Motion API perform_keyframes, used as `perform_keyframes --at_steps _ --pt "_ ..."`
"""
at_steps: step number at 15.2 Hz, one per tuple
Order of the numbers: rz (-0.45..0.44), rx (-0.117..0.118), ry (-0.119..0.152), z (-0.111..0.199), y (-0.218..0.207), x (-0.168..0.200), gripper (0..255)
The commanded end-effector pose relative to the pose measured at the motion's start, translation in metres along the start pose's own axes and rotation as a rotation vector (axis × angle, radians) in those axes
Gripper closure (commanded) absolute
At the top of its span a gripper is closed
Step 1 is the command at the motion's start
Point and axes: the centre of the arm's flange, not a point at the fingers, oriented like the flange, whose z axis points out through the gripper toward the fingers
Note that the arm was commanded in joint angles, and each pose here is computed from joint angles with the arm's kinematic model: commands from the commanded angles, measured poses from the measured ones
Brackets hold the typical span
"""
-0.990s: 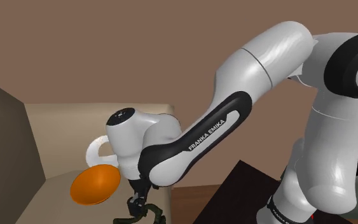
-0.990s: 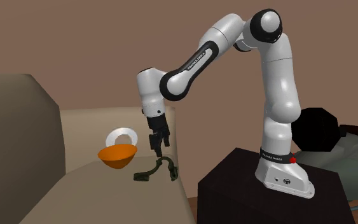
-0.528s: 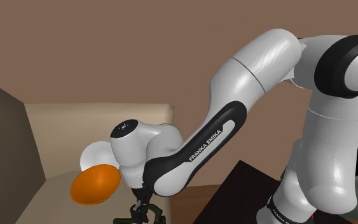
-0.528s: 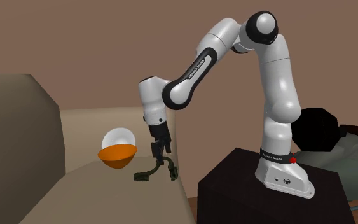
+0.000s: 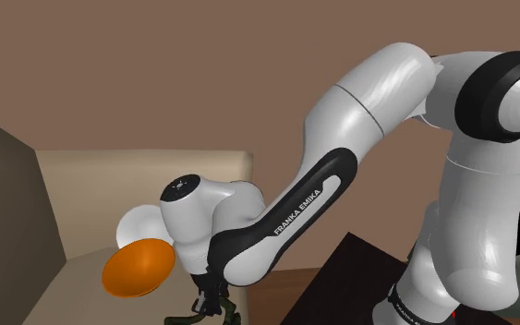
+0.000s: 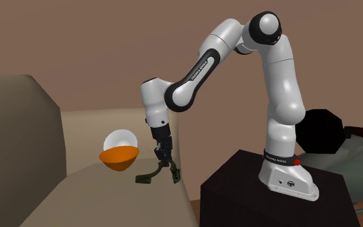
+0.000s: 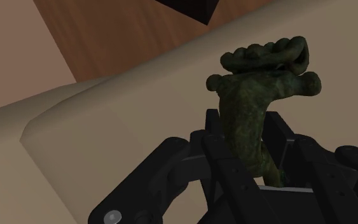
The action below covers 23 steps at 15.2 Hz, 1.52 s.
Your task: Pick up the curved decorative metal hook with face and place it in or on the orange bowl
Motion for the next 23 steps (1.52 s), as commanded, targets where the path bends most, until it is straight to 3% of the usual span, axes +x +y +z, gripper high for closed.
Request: perform_keyframes --at_steps 1,8,23 --pt "0.000 0.000 0.000 0.000 0.000 0.000 255" --pt "0.000 0.000 0.000 0.000 0.000 0.000 255" --pt "0.000 0.000 0.000 -0.078 0.006 -0.014 255"
